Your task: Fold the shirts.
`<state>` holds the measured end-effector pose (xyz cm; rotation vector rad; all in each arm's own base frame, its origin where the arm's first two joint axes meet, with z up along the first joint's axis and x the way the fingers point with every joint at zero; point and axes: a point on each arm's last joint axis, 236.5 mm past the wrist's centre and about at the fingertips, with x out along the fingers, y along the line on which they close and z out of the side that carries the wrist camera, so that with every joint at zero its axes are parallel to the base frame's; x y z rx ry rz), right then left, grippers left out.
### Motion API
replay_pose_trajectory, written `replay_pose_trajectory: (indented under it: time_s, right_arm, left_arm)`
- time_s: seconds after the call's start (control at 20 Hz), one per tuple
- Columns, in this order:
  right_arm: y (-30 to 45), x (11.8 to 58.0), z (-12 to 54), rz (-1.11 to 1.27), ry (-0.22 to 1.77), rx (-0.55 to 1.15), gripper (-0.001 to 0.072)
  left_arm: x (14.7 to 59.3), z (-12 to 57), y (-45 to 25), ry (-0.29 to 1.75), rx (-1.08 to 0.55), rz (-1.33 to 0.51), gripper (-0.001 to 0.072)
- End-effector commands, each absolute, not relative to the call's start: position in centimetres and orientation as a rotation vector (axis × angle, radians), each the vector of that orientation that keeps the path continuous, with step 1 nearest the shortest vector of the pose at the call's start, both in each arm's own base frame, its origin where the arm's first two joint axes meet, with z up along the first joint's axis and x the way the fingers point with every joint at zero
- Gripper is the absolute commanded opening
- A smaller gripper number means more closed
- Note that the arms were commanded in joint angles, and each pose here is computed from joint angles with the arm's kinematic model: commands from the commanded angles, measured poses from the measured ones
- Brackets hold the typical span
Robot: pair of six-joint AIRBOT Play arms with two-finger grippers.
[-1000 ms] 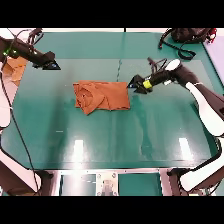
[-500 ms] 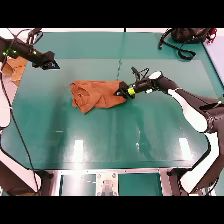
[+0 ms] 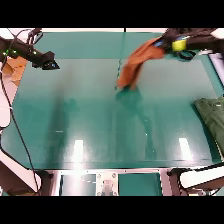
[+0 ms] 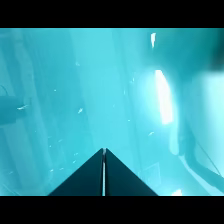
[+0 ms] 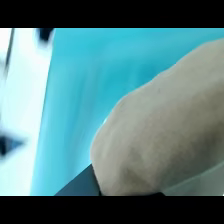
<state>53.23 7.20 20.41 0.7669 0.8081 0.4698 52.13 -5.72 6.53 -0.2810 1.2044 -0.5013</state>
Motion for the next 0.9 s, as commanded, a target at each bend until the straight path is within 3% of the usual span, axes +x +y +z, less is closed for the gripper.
replay_pose_trajectory:
  time_s: [0.0, 0.25, 0.45, 0.6, 0.85]
  right_arm:
    - [-6.8, 51.4, 24.3, 0.185, 0.664, 0.802, 0.0017]
    - [-22.6, 47.0, 23.2, -0.150, 0.558, 0.833, 0.0017]
    - [-31.7, 40.4, 21.4, -0.407, 0.572, 0.810, 0.0017]
    - [-34.5, 35.2, 19.9, -0.522, 0.647, 0.820, 0.0016]
    - [-34.1, 25.7, 15.9, -0.745, 0.954, 0.888, 0.0016]
  left_arm:
    - [51.9, 6.5, -5.8, 1.212, -0.282, -0.506, 0.0020]
    - [51.9, 6.5, -5.8, 1.214, -0.282, -0.507, 0.0020]
    - [52.0, 6.6, -5.8, 1.210, -0.288, -0.500, 0.0020]
    - [51.7, 5.9, -6.1, 1.230, -0.308, -0.510, 0.0020]
    - [50.3, 4.6, -6.3, 1.297, -0.321, -0.526, 0.0020]
